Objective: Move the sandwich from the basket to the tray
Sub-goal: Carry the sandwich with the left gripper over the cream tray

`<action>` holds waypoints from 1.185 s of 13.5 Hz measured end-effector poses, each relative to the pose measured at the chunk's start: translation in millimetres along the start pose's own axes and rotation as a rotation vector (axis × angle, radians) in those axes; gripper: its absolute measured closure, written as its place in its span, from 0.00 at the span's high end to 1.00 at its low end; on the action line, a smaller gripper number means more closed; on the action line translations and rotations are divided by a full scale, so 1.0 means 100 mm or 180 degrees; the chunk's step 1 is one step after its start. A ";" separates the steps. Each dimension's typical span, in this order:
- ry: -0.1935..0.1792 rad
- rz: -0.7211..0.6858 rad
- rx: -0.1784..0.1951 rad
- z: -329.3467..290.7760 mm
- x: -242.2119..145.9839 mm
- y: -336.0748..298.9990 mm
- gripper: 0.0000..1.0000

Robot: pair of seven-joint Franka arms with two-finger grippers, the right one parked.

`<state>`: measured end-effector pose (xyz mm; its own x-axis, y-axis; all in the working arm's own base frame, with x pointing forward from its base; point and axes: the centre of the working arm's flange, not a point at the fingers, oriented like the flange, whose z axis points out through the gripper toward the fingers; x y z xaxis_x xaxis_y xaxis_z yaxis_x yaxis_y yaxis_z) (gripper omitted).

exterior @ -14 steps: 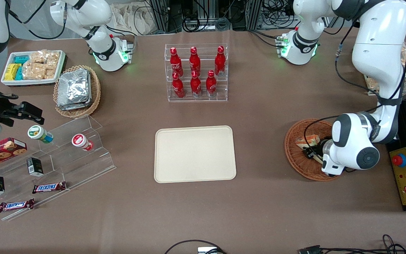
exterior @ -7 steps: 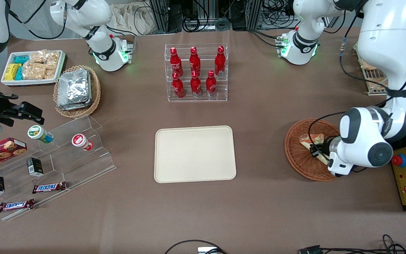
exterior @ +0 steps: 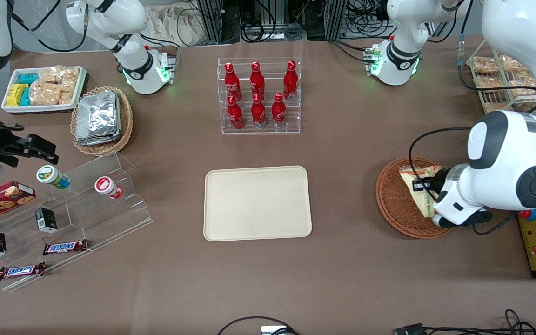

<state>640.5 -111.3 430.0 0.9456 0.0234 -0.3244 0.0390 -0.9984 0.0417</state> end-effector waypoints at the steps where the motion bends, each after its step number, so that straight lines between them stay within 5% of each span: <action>1: 0.0023 0.0211 0.0017 -0.02 -0.03 0.14 0.20; 7: 0.0041 0.0993 0.0297 0.30 -0.10 1.43 0.20; 10: 0.0040 0.1093 0.0304 0.59 0.02 1.82 0.20; 16: 0.0242 0.0791 0.0226 1.45 0.17 2.56 0.20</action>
<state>620.0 -374.5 298.6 0.9450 -0.2217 -0.2403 -0.2176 -0.9751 0.0440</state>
